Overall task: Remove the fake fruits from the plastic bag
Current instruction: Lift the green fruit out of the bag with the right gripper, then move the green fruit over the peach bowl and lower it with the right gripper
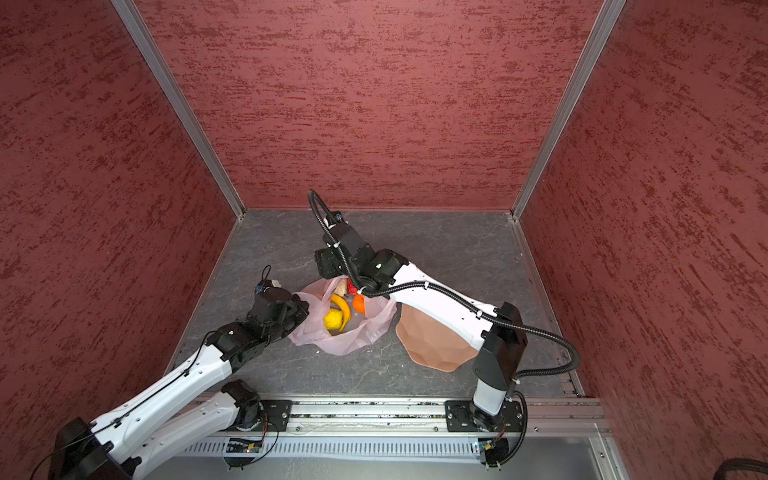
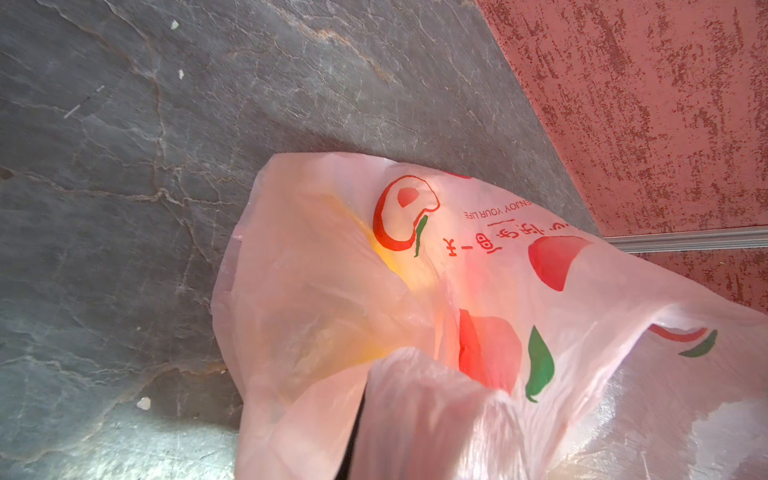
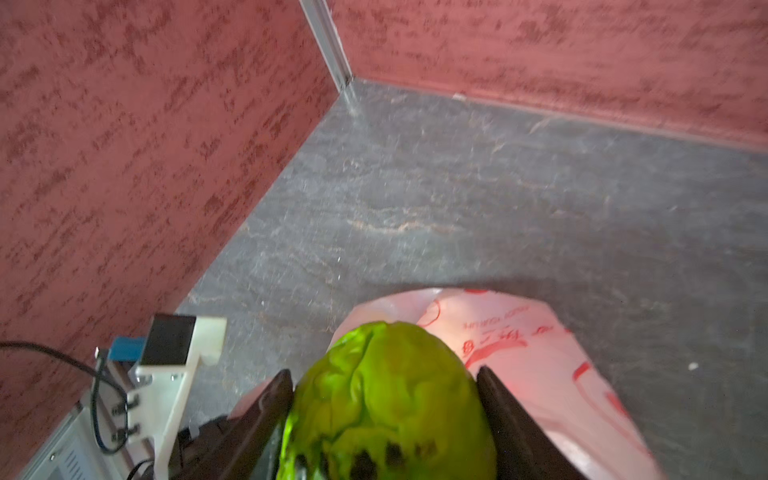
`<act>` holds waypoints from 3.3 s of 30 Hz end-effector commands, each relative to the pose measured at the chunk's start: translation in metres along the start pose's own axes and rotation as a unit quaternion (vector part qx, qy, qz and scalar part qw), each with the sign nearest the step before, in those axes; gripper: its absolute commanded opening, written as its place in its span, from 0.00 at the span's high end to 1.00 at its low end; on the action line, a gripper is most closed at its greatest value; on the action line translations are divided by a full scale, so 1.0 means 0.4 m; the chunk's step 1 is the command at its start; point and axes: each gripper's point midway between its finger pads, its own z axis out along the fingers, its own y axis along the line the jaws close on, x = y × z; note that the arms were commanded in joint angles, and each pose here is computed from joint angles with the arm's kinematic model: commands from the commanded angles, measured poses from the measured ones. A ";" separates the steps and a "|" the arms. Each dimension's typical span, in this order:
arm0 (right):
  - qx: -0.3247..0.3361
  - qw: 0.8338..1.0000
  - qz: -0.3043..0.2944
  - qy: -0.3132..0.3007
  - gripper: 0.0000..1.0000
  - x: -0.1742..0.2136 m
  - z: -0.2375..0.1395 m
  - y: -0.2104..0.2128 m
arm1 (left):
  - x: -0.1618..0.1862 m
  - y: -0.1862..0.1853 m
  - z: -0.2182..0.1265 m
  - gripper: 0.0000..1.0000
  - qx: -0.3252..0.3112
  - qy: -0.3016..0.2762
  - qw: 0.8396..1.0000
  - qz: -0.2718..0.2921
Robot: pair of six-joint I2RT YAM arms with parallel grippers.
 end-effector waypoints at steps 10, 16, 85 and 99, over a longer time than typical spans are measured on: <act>0.191 0.978 0.055 -0.067 0.87 -0.120 -0.169 -0.405 | 0.002 0.007 0.002 1.00 -0.003 -0.002 1.000 -0.002; 0.243 0.964 0.104 -0.025 0.87 0.040 -0.241 -0.527 | 0.004 -0.003 0.010 1.00 -0.003 0.004 1.000 0.003; 0.291 0.918 0.223 0.151 0.37 0.525 -0.297 -0.609 | 0.020 0.011 0.012 1.00 -0.004 0.010 1.000 0.014; 0.268 0.908 0.258 0.194 0.44 0.674 -0.241 -0.613 | 0.022 0.012 0.012 1.00 -0.006 0.013 1.000 0.015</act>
